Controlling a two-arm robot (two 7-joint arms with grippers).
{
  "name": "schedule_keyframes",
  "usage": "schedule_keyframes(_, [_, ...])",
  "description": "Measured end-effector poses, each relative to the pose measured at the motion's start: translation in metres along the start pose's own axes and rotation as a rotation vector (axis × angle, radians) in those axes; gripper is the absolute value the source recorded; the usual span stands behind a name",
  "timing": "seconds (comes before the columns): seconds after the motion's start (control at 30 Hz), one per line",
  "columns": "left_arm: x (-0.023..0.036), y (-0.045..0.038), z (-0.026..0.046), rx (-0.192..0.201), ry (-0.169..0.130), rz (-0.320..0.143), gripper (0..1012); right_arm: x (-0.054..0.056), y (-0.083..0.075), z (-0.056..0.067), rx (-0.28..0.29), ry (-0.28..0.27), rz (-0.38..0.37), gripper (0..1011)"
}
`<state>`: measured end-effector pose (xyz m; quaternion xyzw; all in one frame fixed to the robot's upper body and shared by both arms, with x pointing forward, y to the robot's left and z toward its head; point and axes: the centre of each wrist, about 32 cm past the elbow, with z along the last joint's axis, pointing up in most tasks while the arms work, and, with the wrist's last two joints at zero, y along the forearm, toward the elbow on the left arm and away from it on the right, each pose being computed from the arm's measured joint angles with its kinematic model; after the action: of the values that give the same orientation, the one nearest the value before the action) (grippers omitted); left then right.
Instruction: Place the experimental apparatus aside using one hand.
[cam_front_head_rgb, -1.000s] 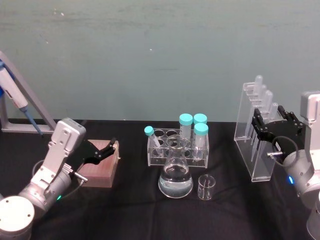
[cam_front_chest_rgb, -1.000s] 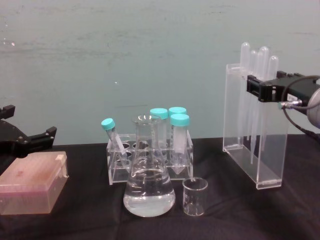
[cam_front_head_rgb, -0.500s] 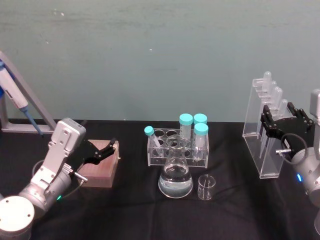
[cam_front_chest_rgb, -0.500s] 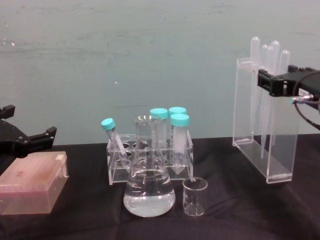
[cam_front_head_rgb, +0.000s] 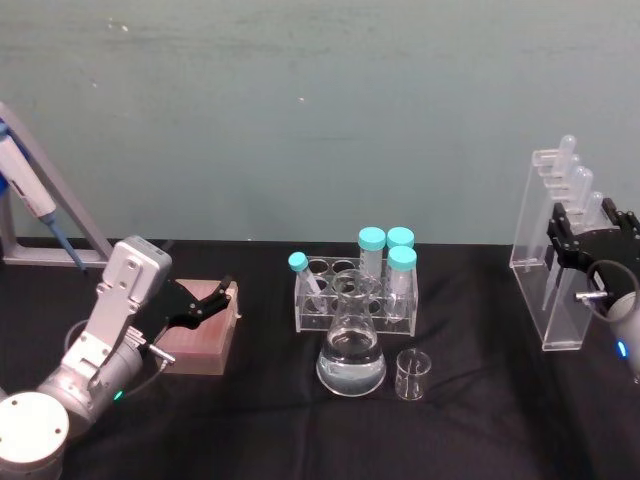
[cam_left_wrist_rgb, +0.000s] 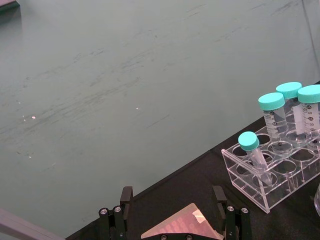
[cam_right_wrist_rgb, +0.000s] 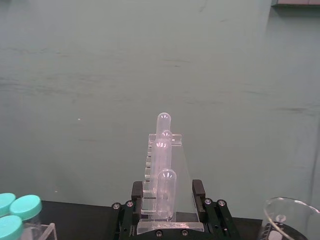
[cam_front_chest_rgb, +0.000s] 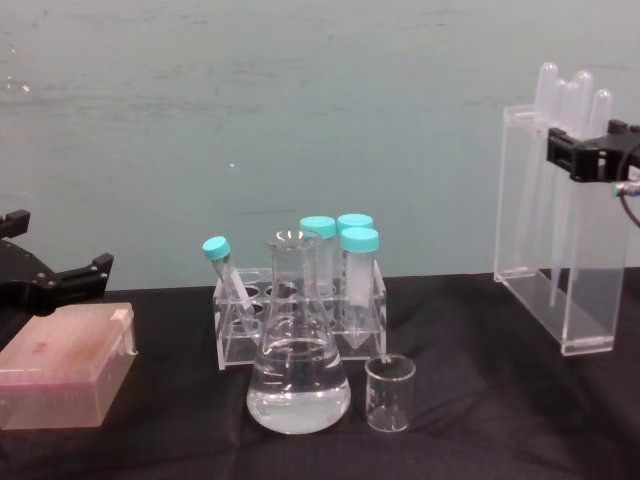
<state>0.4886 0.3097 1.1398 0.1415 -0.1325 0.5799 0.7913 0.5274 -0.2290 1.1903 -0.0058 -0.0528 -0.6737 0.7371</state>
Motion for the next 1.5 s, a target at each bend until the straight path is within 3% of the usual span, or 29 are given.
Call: schedule_keyframes(1.5, [0.0000, 0.0000, 0.0000, 0.000, 0.000, 0.000, 1000, 0.045, -0.009, -0.001, 0.002, -0.031, -0.044, 596])
